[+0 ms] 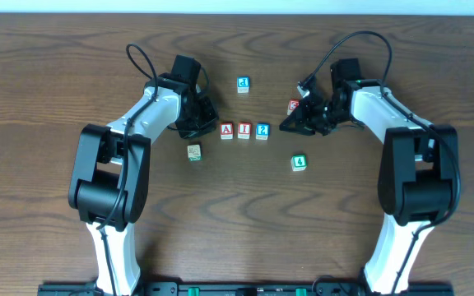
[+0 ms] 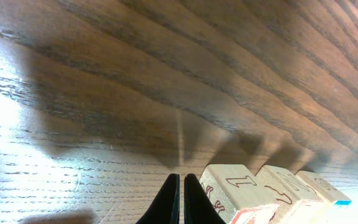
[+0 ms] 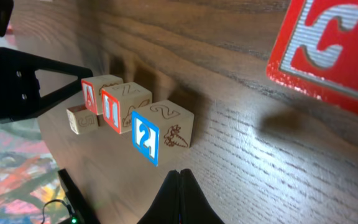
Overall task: Spell out Ai2
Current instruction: 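Push the A I 2 row into alignment with both grippers, then press both grippers against row ends to squeeze blocks together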
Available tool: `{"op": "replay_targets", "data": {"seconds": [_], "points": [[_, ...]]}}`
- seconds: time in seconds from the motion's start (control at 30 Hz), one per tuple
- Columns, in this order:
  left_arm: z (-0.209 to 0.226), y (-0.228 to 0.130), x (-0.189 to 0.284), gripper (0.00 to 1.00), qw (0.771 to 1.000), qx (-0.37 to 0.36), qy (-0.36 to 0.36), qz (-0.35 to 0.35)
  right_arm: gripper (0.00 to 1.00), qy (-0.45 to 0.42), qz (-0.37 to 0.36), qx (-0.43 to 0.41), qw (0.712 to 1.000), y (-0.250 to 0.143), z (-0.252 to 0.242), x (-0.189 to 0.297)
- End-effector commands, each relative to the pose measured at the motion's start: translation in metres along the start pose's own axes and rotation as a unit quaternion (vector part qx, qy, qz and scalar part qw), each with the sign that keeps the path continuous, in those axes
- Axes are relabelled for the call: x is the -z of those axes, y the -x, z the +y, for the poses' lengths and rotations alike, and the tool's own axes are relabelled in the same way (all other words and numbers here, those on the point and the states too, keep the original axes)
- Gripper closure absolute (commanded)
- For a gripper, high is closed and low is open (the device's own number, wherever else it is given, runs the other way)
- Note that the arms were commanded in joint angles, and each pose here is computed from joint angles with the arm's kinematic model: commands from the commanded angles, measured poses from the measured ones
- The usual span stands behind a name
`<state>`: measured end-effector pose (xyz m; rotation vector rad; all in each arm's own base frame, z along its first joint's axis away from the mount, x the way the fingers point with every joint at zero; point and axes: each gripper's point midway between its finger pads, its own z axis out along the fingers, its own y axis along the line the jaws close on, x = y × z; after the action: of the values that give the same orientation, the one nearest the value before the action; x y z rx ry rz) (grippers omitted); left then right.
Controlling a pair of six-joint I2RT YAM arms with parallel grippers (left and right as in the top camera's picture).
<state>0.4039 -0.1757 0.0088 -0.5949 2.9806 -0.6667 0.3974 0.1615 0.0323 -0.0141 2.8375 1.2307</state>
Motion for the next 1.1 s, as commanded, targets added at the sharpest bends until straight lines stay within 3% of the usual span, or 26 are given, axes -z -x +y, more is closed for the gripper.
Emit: {"op": "replay_targets", "data": {"seconds": [0.0, 0.37, 1.07], "points": [[-0.005, 0.0, 0.008, 0.94, 1.0, 0.01, -0.012, -0.002, 0.98, 0.006, 0.011, -0.006, 1.0, -0.005, 0.002, -0.009], [-0.009, -0.004, 0.001, 0.94, 1.0, 0.013, -0.022, 0.012, 0.98, -0.046, 0.01, -0.005, 0.999, -0.005, -0.004, -0.023], [-0.01, -0.012, -0.005, 0.94, 1.0, 0.01, -0.015, 0.021, 0.98, -0.039, 0.026, -0.011, 0.999, -0.01, -0.006, -0.042]]}}
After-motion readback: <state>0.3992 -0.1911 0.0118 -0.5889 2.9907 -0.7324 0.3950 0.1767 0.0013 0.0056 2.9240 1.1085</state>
